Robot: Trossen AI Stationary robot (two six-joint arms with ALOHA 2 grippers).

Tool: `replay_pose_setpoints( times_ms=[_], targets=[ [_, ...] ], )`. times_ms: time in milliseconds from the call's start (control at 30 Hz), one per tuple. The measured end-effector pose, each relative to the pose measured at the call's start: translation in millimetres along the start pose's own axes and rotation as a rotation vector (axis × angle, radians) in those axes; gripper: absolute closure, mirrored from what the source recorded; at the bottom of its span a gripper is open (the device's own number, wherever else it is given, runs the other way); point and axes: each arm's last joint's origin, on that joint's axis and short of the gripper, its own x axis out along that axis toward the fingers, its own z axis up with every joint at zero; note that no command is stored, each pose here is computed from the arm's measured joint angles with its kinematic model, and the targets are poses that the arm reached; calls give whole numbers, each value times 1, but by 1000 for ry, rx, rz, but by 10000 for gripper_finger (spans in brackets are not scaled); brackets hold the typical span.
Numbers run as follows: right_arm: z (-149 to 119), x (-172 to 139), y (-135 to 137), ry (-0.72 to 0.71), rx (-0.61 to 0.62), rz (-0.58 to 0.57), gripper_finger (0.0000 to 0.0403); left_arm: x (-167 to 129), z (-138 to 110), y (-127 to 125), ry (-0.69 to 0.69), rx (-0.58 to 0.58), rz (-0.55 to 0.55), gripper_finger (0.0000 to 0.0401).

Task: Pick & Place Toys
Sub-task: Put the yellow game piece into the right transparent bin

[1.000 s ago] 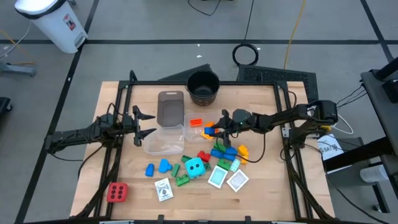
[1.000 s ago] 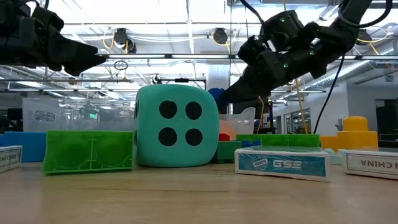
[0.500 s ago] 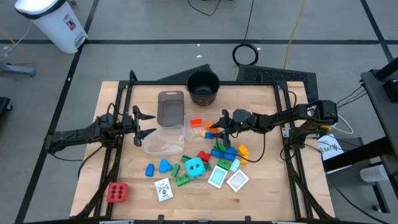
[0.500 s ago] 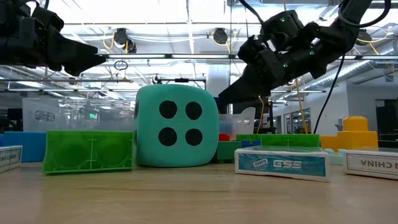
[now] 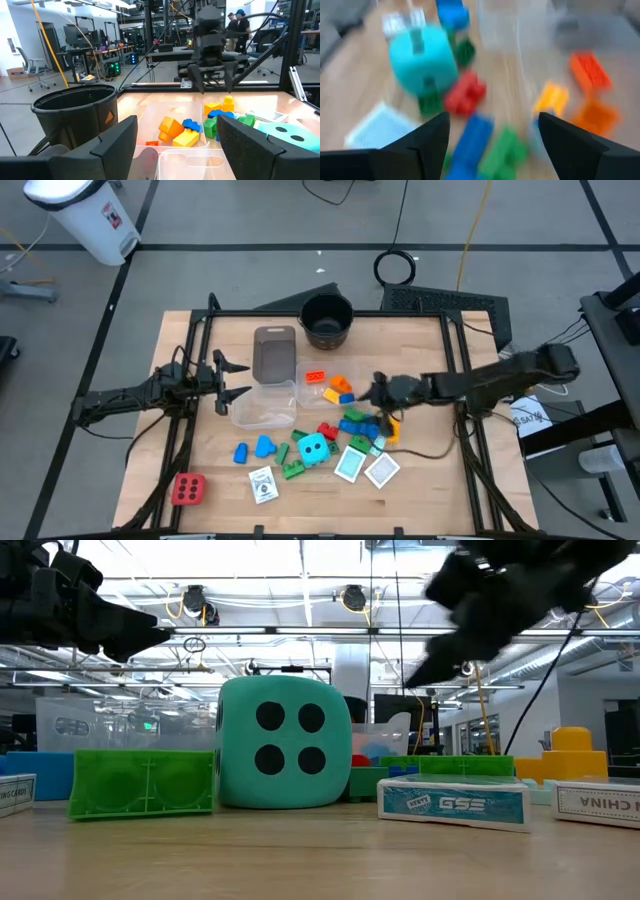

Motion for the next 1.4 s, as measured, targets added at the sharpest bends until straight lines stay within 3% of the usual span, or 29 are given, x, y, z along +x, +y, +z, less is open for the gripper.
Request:
replay_pose_setpoints(
  times_ms=[167,333,500,700,867,1133,1400],
  targets=[
    [-18,-32,25,163,51,-133,133,0,0,0,0,0,0,127],
    [-29,-38,21,253,193,-245,153,0,0,0,0,0,0,127],
    [-45,-25,21,424,193,-224,176,0,0,0,0,0,0,128],
    [-54,-5,14,513,231,-196,202,0,0,0,0,0,0,127],
    [-63,0,1,596,275,-242,222,0,0,0,-1,0,0,128],
    [-56,-7,-15,551,257,-301,249,0,0,0,0,0,0,128],
    [-52,-39,-4,525,508,-329,234,0,0,0,0,0,0,127]
  ],
)
